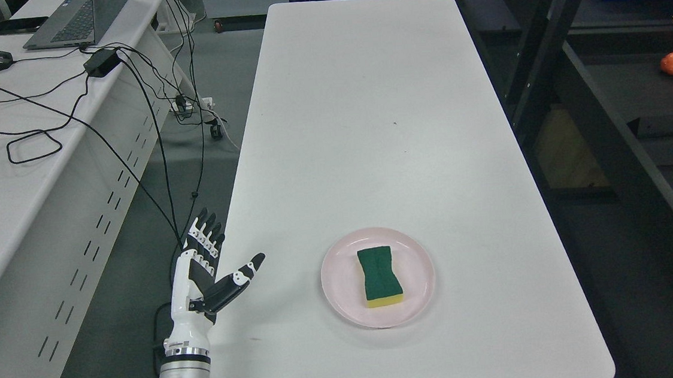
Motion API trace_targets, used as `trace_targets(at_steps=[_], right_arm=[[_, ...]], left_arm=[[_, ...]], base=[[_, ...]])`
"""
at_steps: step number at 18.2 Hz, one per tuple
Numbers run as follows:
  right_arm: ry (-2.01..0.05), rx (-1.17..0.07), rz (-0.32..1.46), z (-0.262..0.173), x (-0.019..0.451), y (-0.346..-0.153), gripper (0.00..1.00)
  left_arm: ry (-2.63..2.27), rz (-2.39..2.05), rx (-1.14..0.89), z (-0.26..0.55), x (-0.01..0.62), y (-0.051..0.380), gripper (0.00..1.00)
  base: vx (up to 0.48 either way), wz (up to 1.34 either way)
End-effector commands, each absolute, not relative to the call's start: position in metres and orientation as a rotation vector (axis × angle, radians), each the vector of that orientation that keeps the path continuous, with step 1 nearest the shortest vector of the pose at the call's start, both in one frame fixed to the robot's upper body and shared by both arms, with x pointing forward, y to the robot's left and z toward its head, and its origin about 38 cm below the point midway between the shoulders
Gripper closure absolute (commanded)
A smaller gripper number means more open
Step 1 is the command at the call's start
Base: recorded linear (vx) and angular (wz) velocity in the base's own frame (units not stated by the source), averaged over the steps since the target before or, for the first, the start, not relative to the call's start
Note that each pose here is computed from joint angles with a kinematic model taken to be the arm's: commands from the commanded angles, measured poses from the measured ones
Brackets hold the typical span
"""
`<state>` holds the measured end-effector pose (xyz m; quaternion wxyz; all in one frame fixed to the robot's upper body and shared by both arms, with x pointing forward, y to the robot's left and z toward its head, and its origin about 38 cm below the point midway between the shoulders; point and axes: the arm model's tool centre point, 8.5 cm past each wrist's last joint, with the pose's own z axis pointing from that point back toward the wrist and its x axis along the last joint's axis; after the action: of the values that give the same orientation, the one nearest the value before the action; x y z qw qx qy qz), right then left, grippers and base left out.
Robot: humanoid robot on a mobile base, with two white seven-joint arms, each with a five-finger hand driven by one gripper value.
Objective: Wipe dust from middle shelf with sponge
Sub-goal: 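Raise the left hand and reach it over the pink plate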
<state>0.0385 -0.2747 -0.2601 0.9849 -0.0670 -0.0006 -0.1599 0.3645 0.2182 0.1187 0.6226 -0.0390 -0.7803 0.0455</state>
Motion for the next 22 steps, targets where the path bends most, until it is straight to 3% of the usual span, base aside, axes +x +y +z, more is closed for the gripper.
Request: trace_targets(at_steps=[1, 6, 11, 14, 17, 20, 22], right_arm=[[-0.021, -0.153, -0.323, -0.259, 0.044, -0.287, 0.00], [-0.021, -0.153, -0.323, -0.259, 0.044, -0.287, 0.00], [-0.021, -0.153, -0.323, -0.259, 0.044, -0.287, 0.00], [-0.021, -0.153, -0.323, -0.259, 0.044, -0.287, 0.00], [-0.021, -0.153, -0.323, -0.259, 0.044, -0.287, 0.00], [-0.021, -0.153, -0.323, -0.259, 0.044, -0.287, 0.00], [-0.021, -0.153, -0.323, -0.259, 0.044, -0.287, 0.00]], left_arm=[[-1.759, 0.086, -0.078, 0.108, 0.358, 0.222, 0.02], [-1.898, -0.157, -0.047, 0.149, 0.379, 0.255, 0.03], [-1.875, -1.021, 0.270, 0.185, 0.400, 0.295, 0.05], [-1.633, -1.641, 0.418, 0.189, 0.404, 0.313, 0.13], [-1.431, -1.901, 0.520, 0.187, 0.411, 0.336, 0.14], [-1.544, -1.923, 0.560, 0.219, 0.433, 0.317, 0.02], [-1.674, -1.876, 0.530, 0.233, 0.442, 0.290, 0.02]], base=[[0.000, 0.00], [0.000, 0.00], [0.000, 0.00], [0.000, 0.00], [0.000, 0.00], [0.000, 0.00], [0.000, 0.00]])
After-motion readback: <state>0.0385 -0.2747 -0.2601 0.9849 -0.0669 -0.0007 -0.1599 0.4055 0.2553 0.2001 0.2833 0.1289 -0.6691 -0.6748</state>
